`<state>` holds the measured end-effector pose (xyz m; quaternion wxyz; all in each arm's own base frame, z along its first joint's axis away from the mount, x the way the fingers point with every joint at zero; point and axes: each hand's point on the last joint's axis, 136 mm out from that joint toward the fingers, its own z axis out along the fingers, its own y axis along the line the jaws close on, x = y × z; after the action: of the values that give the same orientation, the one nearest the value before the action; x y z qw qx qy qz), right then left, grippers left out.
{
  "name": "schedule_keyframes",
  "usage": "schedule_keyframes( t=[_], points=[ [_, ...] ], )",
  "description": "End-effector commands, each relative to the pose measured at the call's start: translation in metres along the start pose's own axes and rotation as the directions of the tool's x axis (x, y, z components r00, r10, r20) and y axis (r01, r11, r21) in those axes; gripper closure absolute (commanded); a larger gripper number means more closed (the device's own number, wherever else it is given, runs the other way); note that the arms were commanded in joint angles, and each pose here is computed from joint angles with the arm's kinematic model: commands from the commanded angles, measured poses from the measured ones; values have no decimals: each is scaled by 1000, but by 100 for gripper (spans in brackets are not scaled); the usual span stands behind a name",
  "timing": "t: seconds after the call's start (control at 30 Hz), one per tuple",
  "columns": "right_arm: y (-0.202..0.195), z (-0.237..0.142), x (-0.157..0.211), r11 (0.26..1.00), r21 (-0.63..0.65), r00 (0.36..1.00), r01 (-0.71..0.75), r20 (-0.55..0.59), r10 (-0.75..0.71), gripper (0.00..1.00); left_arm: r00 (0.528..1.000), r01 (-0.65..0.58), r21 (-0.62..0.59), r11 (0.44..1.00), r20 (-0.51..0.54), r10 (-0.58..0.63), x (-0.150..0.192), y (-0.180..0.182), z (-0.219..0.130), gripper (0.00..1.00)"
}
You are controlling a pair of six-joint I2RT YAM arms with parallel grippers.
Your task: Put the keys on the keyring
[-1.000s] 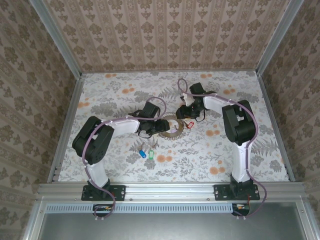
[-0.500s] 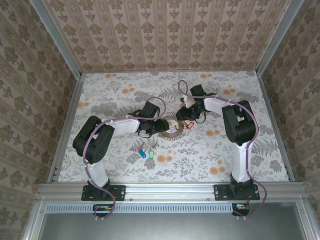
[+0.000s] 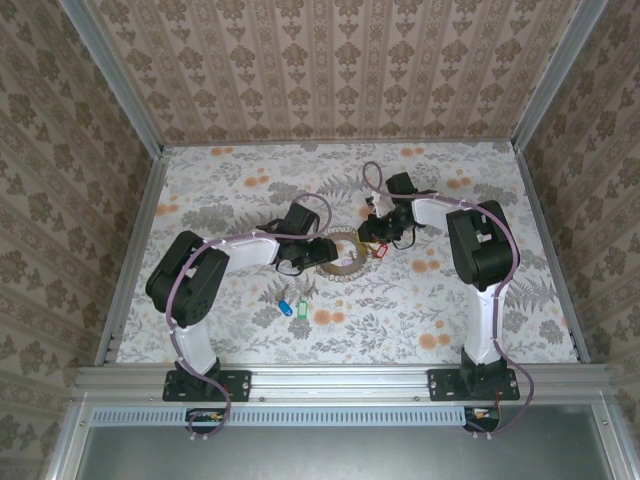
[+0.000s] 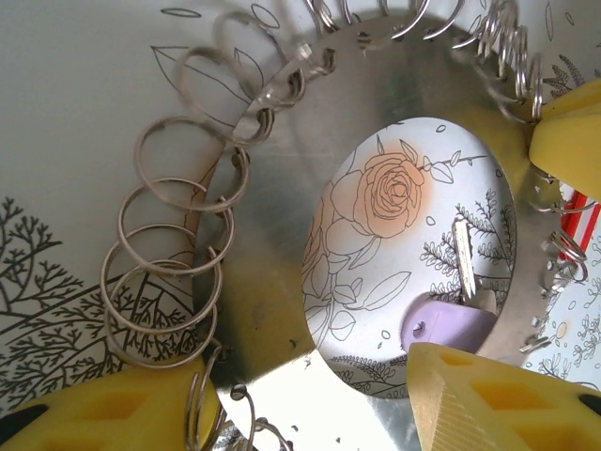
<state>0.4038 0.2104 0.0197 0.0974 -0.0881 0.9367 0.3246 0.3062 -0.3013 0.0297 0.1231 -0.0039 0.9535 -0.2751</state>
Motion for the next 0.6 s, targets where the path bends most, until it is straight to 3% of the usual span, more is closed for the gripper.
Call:
schedule_keyframes(
  t=[0.0, 0.3, 0.57],
  points=[
    [-6, -5, 8, 997, 68, 1000, -21, 0, 21, 81, 1000, -9, 50, 999, 29, 8, -6, -8, 20, 43],
    [15, -25, -6, 989, -119, 993, -84, 75, 93, 96, 998, -8, 51, 999, 65, 5, -12, -7, 12, 40],
    [27, -47, -15, 963, -241, 977, -123, 139, 160, 96, 994, 13, 49, 999, 112, -18, -17, -4, 0, 23]
  ],
)
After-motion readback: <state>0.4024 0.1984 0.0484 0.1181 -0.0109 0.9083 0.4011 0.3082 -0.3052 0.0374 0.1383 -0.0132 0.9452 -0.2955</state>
